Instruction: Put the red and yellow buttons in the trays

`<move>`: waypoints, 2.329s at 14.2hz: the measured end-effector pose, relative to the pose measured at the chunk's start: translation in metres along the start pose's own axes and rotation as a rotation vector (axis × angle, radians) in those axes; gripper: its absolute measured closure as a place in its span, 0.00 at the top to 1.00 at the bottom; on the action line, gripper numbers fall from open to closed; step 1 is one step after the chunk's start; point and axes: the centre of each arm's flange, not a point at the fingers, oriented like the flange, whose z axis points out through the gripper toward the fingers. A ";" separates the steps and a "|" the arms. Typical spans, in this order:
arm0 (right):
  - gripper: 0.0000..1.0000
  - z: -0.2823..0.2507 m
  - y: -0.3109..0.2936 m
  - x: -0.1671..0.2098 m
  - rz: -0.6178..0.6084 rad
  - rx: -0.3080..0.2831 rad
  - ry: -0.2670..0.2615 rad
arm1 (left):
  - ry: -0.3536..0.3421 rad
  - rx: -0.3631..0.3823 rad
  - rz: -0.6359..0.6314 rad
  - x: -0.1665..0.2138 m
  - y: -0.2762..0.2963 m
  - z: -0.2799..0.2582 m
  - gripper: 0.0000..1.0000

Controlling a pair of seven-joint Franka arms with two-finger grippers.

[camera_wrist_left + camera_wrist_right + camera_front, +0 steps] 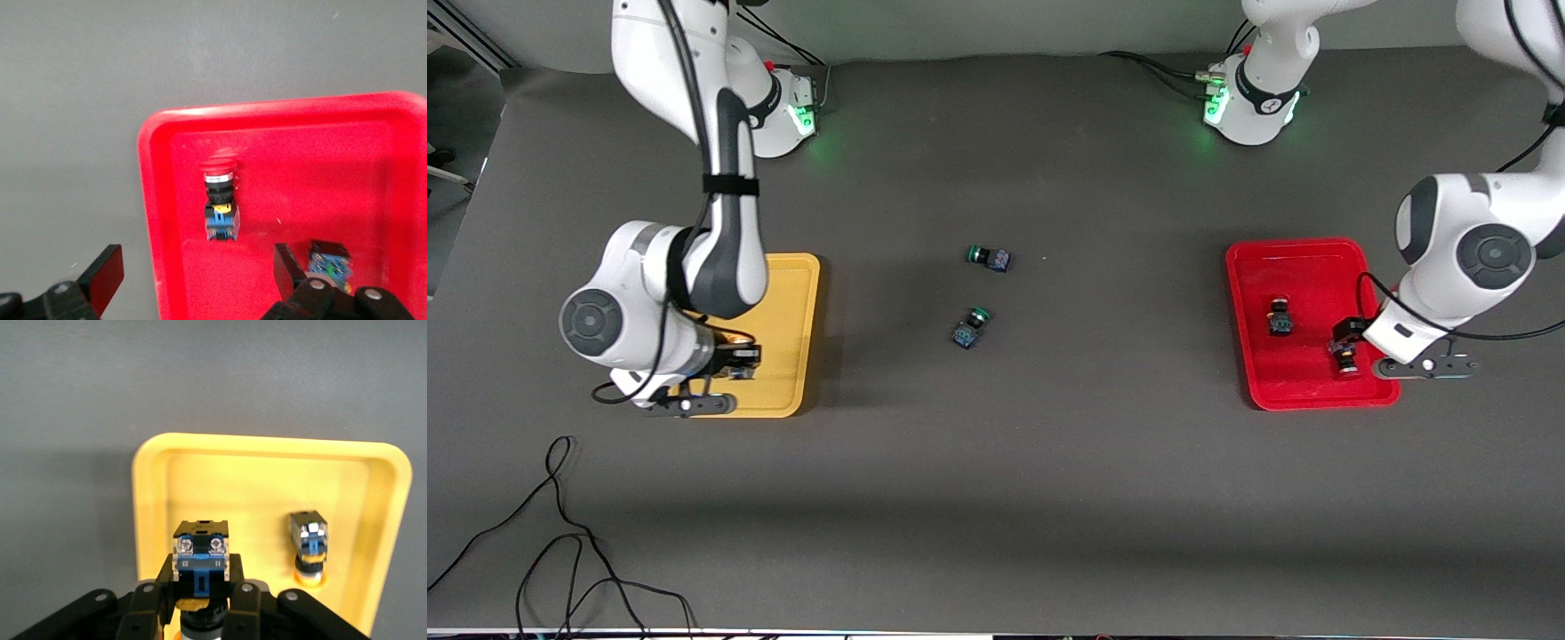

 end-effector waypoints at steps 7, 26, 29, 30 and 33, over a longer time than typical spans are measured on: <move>0.45 0.081 -0.007 -0.031 -0.001 0.071 -0.013 | -0.040 -0.096 -0.026 0.021 0.024 -0.183 1.00; 1.00 -0.224 0.010 -0.009 0.119 -0.054 -0.007 | 0.003 -0.111 0.013 -0.025 0.023 -0.236 1.00; 1.00 -0.241 0.031 -0.014 0.151 -0.065 0.005 | 0.001 -0.109 0.026 -0.026 0.021 -0.235 1.00; 1.00 -0.252 0.039 -0.019 0.156 -0.034 0.023 | -0.002 -0.109 0.028 -0.026 0.020 -0.235 1.00; 1.00 -0.278 0.073 -0.038 0.172 0.055 0.061 | -0.007 -0.108 0.035 -0.027 0.021 -0.237 1.00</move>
